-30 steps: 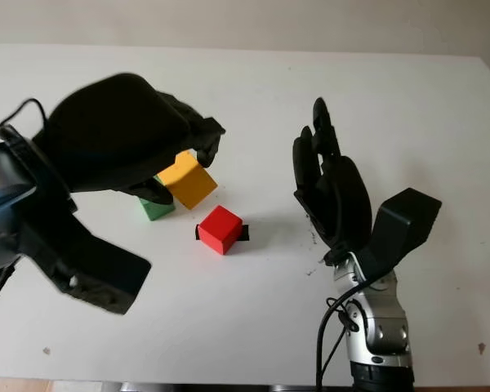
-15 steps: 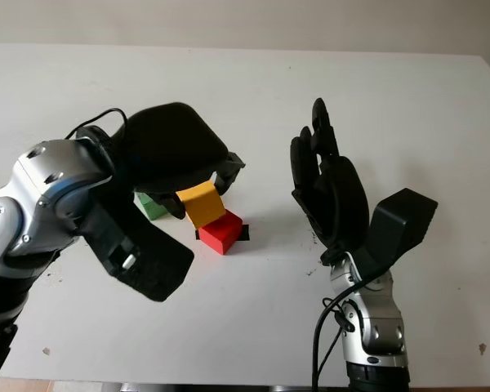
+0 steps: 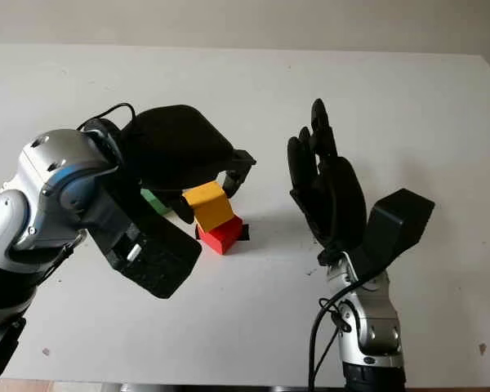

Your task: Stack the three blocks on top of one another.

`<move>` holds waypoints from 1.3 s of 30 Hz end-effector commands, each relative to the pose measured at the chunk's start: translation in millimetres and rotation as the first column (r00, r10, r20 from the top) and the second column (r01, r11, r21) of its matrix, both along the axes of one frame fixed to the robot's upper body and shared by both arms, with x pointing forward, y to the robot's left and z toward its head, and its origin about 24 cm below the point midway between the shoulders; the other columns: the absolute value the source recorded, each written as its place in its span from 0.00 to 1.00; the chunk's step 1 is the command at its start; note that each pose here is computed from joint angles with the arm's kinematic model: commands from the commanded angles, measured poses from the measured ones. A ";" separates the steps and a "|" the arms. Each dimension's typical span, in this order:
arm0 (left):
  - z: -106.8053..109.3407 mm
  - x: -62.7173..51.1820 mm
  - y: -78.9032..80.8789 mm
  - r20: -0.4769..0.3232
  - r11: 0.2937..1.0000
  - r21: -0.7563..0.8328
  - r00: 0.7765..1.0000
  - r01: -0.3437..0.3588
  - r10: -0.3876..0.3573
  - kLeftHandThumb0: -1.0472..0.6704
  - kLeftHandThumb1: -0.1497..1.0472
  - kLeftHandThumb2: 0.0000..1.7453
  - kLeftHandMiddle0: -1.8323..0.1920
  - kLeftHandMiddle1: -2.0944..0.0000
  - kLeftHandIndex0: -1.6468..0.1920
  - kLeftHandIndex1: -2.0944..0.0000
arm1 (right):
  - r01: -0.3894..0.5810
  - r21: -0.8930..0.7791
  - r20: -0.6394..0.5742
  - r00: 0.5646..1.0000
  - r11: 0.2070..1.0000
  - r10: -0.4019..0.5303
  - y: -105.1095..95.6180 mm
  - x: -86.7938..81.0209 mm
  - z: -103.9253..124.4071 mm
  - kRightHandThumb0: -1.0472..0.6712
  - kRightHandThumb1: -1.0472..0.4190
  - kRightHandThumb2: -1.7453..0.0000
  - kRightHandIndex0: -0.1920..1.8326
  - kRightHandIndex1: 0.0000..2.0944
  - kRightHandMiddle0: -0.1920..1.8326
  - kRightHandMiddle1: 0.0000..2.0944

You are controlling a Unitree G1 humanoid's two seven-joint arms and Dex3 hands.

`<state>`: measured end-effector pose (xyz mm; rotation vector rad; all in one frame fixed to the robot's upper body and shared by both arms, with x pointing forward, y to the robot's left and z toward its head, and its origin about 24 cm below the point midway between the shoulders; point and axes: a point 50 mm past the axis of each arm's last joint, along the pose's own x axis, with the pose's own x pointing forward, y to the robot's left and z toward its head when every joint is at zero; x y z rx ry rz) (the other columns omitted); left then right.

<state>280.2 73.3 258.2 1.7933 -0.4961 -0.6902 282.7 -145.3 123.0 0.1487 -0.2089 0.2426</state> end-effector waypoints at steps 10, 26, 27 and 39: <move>1.0 -3.3 -7.4 0.028 0.997 0.071 0.999 0.016 -0.018 0.44 0.89 0.03 0.65 0.91 0.66 0.31 | 0.006 -0.004 0.011 1.000 1.000 -0.006 0.3 -2.2 0.6 0.17 0.00 0.74 0.00 0.00 0.00 0.00; -15.1 -6.9 -8.3 -0.006 0.998 0.057 0.999 0.041 -0.041 0.36 0.91 0.03 0.72 0.85 0.71 0.26 | 0.015 0.005 0.008 1.000 1.000 -0.015 0.4 -2.7 -1.3 0.17 0.00 0.74 0.00 0.00 0.00 0.00; -15.4 -7.3 -8.3 -0.012 0.998 0.044 0.999 0.044 -0.043 0.36 0.91 0.03 0.76 0.78 0.72 0.25 | 0.014 0.008 0.007 1.000 1.000 -0.014 0.6 -2.5 -1.4 0.17 0.00 0.74 0.00 0.00 0.00 0.00; -16.3 -9.7 -7.7 -0.035 0.997 -0.006 0.997 0.072 -0.072 0.36 0.94 0.03 0.82 0.69 0.75 0.23 | 0.009 0.003 0.011 1.000 1.000 -0.009 0.6 -2.5 -2.1 0.17 0.00 0.74 0.00 0.00 0.00 0.00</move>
